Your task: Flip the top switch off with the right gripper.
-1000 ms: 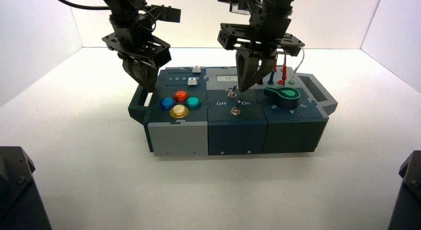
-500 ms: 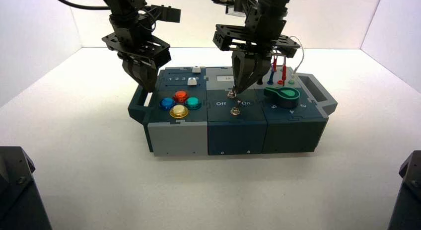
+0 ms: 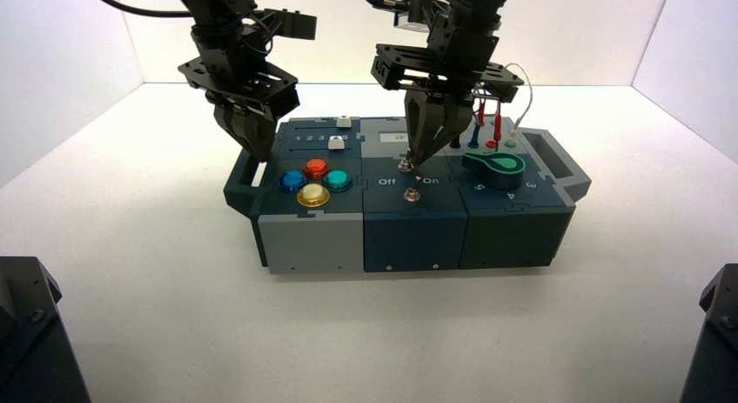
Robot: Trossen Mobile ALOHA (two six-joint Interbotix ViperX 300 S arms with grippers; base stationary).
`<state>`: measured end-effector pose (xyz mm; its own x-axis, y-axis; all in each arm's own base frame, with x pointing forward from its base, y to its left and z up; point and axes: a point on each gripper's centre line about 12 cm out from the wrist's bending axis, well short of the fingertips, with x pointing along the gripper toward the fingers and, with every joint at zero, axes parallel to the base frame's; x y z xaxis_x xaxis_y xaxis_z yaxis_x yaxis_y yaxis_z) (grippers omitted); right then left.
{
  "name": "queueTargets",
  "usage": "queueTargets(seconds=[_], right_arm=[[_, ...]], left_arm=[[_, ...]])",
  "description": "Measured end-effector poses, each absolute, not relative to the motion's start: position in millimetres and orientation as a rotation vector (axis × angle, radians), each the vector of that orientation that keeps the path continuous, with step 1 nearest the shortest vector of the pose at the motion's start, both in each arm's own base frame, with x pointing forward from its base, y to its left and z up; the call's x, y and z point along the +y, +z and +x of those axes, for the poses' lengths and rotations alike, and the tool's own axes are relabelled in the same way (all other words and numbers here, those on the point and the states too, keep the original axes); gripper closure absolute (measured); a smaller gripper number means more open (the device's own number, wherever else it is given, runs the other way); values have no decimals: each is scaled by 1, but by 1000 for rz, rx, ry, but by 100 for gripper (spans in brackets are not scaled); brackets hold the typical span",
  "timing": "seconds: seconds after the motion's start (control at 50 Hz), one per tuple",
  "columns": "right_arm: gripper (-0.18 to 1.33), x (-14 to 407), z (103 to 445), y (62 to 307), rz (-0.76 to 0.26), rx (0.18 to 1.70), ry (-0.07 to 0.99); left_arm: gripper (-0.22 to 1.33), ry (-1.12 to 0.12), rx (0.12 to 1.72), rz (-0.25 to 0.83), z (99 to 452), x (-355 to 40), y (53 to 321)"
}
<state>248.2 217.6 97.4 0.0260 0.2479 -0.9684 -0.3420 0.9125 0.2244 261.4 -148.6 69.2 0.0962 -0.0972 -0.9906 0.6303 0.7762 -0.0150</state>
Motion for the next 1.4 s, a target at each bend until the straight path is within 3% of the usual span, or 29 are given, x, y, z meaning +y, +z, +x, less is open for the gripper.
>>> queueTargets(seconds=[1.4], right_arm=[[130,240,246,99,-65,1532,494]], left_arm=[[127,-562,1390,477,263,-144,68]])
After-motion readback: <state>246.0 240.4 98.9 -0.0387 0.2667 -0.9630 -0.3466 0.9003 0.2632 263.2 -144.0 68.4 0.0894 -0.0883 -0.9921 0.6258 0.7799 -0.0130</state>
